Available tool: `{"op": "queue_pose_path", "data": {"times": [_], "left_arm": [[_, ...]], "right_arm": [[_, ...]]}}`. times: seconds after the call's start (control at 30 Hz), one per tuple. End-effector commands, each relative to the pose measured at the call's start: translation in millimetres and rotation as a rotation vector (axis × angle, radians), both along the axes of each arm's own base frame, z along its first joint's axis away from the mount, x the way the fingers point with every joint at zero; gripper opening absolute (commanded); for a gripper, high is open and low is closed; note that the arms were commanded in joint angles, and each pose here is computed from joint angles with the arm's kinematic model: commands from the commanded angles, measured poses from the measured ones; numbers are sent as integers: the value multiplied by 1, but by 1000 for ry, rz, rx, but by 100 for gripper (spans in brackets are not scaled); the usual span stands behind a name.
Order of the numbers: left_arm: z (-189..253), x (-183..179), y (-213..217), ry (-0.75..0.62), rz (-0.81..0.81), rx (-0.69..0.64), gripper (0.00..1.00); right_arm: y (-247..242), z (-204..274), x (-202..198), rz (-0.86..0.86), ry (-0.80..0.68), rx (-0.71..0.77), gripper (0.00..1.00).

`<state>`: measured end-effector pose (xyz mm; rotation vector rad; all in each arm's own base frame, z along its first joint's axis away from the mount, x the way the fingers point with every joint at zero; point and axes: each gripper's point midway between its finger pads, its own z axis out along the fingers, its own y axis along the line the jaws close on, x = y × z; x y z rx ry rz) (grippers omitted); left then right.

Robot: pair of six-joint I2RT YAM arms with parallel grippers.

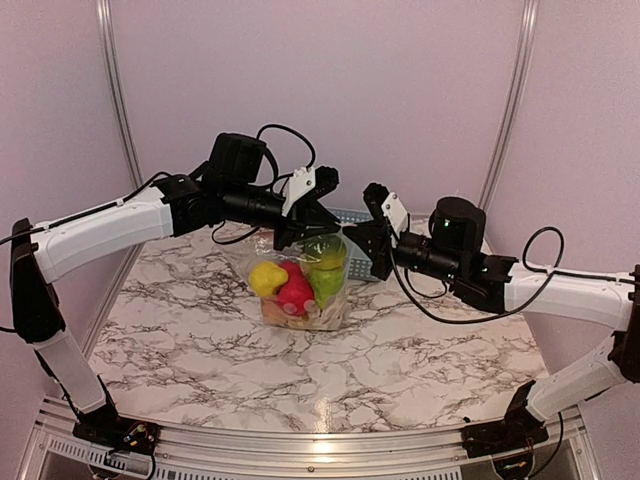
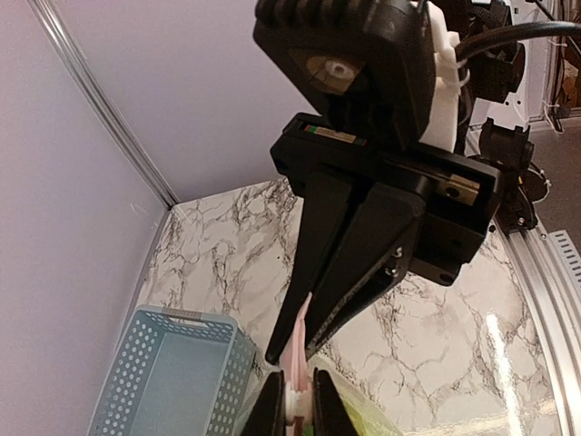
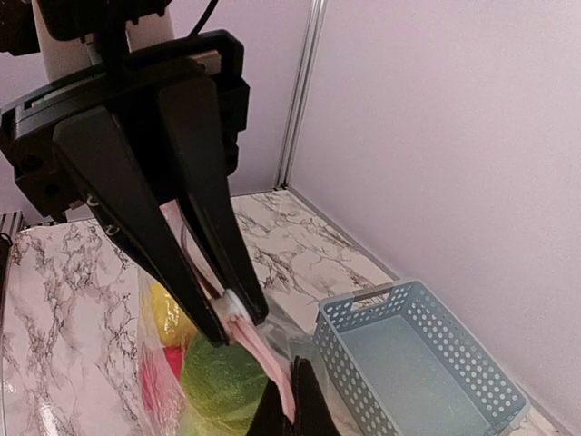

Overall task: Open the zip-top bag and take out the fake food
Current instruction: Unzip the zipper food storage bag at the center of the board.

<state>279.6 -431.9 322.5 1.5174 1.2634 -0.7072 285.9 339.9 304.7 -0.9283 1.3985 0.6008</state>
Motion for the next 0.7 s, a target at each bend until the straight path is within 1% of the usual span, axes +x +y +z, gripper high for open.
{"op": "queue_pose_path", "data": {"times": [0.0,0.33,0.37,0.53,0.67], "left_arm": [[4,1,19,24,47,7,0],[4,3,34,38,87,-2,0],[3,3,36,40,91,-2,0],[-3,3,44,57,111,6,0],[-3,1,50,61,129,9,0]], "right_arm": [[-29,37,14,-108,-35,107,0],[-50,43,28,-233,-13,99,0],[-56,43,33,-272,-10,98,0],[-70,43,42,-353,3,92,0],[-78,44,45,-392,5,95,0]]}}
